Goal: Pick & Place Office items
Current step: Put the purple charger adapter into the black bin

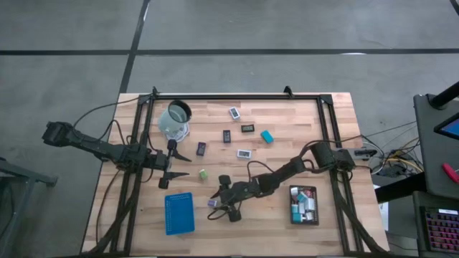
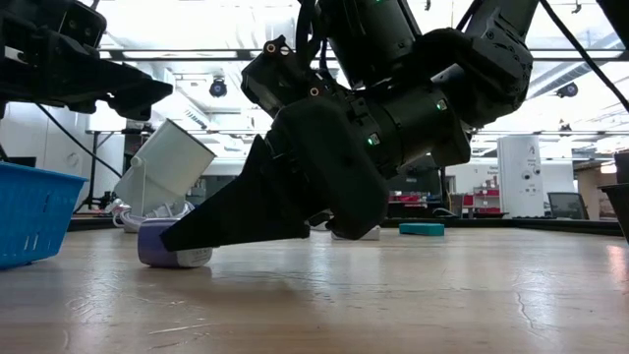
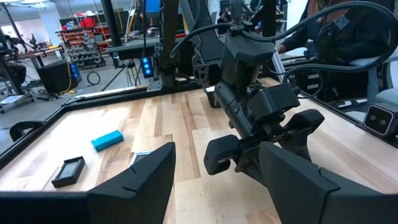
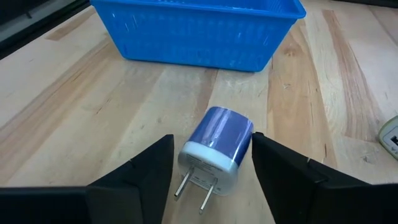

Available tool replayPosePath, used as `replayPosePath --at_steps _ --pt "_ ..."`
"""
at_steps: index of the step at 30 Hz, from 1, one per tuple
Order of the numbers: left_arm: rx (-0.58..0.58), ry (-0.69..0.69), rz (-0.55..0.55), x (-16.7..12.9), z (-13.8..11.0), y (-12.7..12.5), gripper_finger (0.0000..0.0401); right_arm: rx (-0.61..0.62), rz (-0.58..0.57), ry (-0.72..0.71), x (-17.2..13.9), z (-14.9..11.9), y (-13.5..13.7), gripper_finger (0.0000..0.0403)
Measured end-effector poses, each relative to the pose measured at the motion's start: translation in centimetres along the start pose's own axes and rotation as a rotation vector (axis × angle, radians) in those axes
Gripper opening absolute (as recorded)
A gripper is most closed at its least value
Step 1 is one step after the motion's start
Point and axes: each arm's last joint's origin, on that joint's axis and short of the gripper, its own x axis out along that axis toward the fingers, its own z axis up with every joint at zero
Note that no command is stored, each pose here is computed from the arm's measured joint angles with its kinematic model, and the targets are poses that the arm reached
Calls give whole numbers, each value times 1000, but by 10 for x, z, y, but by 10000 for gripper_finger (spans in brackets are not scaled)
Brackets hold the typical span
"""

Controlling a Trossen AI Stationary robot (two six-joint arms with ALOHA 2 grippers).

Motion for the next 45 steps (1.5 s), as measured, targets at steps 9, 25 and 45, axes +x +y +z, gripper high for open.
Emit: replayPosePath --at_steps 9,25,45 --pt "0 0 0 0 0 0 237 0 4 -1 0 1 0 151" --pt "0 0 0 0 0 0 237 -1 5 -1 0 1 0 129" --pt "0 0 0 0 0 0 237 -20 3 36 -12 16 0 128"
